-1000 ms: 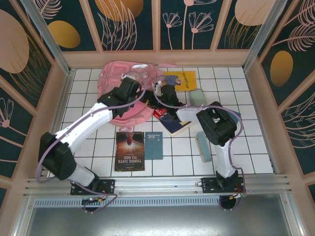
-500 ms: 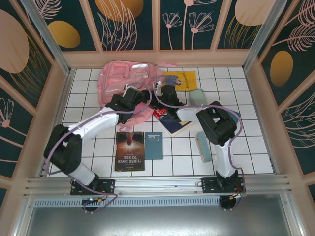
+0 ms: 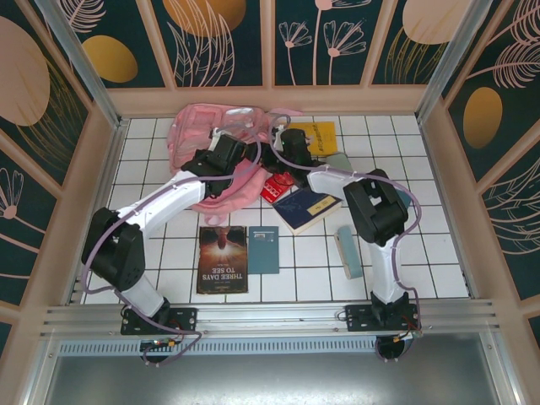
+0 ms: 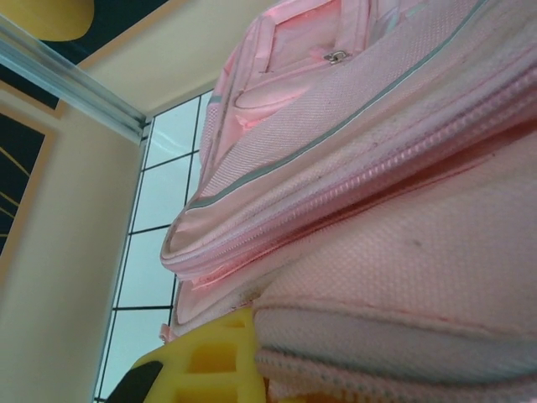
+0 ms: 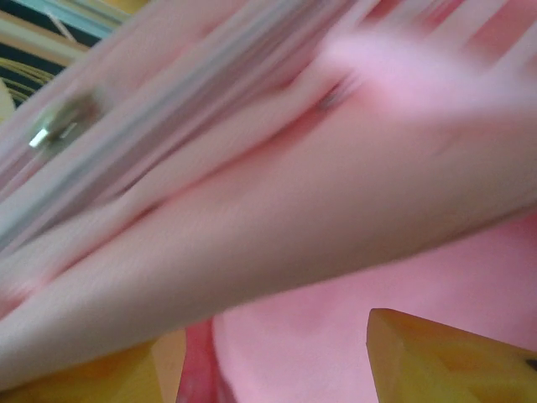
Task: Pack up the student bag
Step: Open the student bag at the top-left of the table, then pick up the glasses case from the middle-right of the table.
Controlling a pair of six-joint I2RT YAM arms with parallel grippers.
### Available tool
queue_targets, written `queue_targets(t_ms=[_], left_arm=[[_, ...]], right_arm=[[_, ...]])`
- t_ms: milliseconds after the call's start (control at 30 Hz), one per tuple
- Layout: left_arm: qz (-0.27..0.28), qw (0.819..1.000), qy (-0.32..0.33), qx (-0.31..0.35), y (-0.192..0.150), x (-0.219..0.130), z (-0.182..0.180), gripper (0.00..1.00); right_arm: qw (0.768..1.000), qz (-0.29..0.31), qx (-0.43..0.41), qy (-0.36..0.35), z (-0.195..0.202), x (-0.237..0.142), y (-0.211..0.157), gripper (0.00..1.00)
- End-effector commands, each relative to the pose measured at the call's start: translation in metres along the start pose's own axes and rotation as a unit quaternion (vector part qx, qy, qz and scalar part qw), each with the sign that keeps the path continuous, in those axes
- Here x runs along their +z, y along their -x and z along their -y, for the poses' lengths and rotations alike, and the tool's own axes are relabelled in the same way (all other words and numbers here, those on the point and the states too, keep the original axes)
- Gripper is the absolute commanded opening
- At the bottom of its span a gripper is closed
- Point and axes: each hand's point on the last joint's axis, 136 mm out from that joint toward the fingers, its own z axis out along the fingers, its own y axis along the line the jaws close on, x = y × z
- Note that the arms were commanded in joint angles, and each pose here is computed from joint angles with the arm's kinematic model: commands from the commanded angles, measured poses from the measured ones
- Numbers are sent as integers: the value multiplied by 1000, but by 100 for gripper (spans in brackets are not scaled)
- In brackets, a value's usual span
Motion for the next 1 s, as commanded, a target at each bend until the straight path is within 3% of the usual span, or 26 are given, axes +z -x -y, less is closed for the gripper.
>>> queue_targets(t_ms=[0,133,267,467,700,967], left_arm=[[16,998,6,-59,16,-31,-30,0],[17,996,-31,-82,17,-47,-24,0],[15,993,-69,-96,19,-53,-10,0],[13,992,-73,-99,26,-40,6,0],[15,994,-56,-91,42,-28,15,0],[15,993,-65,-98,43,-26,20,0]], right_arm=[[998,-26,-20,-52,34,17,0,59],[996,-47,-34,-66,44,33,0,59],[995,-41,-42,-84,60,35,23,59],[995,-56,-57,-67,37,26,21,59],[994,-49,-78,-66,3,-20,-8,59],[992,-17,-65,-105,8,-94,-45,60]])
